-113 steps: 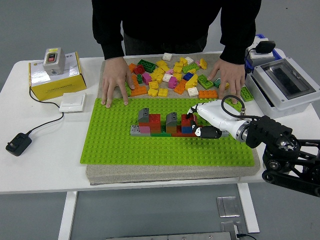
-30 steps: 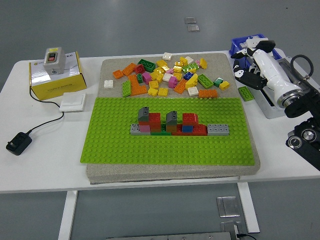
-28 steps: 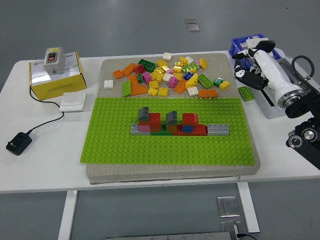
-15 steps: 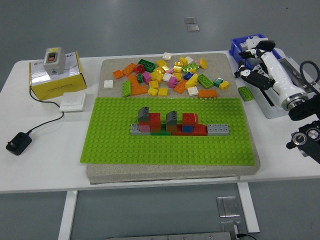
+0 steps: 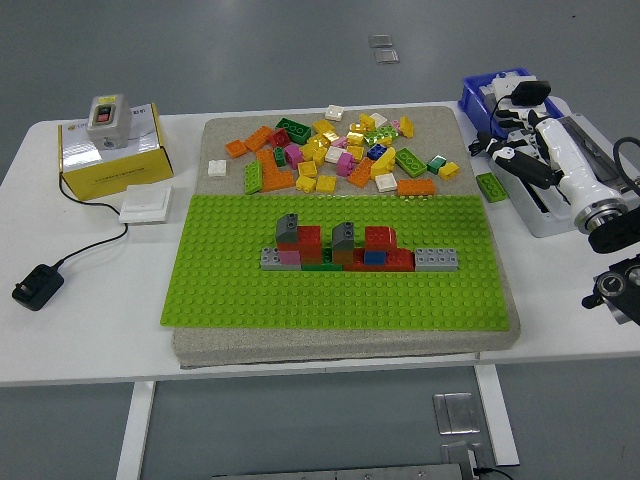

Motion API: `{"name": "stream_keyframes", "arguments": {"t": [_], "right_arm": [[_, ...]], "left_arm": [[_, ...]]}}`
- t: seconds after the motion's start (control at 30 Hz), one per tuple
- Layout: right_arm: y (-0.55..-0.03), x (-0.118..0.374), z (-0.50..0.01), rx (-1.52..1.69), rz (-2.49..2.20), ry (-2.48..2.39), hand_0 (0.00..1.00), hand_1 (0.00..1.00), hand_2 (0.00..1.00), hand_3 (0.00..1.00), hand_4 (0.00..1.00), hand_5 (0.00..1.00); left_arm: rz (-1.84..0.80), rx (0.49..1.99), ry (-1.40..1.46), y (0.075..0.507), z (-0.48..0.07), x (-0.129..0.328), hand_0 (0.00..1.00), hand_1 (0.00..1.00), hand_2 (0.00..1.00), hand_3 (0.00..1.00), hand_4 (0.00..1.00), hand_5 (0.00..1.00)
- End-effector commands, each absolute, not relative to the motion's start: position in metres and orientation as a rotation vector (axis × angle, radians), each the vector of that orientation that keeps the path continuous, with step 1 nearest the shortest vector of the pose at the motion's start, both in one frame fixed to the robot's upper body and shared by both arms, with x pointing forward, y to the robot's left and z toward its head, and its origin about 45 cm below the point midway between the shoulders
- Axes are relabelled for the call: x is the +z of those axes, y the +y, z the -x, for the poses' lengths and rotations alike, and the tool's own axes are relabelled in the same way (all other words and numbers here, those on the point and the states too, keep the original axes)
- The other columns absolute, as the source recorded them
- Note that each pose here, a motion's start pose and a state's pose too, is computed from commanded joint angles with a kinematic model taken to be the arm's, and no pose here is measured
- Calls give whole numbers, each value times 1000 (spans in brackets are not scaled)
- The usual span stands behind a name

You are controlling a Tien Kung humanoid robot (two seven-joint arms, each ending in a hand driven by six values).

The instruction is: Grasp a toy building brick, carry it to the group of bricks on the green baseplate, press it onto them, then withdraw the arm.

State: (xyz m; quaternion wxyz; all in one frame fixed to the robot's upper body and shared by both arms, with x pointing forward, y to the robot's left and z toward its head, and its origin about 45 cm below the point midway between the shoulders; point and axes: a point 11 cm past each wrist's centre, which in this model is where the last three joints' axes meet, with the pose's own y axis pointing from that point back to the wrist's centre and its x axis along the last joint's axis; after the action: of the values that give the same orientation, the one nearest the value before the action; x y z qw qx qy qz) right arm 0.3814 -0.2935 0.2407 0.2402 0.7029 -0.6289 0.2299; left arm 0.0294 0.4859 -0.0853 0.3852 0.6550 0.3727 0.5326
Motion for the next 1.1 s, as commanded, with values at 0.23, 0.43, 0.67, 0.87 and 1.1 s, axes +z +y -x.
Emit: {"name": "stream_keyframes", "arguments": {"t": [0.23,0.43,0.67,0.87,1.1], "right_arm": [[-301,227,-366,573,-1941,-1733,463,682,817,842,757,709],[-304,224,-363,549,-1943,-1760,449,668,813,839,753,746],[-310,225,-363,462,-1963,-1924,455,665,805,825,750,766],[-317,246,-370,434,-1993,-2126,466,665,800,819,746,777],[-321,252,-367,341,-2099,-2231,471,665,800,816,746,773]], "left_arm": [[-1680,1392,953,498,-29,-79,615,601,534,592,114,688],[-1731,1351,1016,502,-19,-77,615,602,538,593,115,686],[-1796,1235,1177,492,7,-78,617,606,544,595,115,686],[-1851,1189,1262,495,32,-74,648,644,607,608,118,683],[-1864,1205,1252,501,43,-72,686,681,639,626,122,681]]}}
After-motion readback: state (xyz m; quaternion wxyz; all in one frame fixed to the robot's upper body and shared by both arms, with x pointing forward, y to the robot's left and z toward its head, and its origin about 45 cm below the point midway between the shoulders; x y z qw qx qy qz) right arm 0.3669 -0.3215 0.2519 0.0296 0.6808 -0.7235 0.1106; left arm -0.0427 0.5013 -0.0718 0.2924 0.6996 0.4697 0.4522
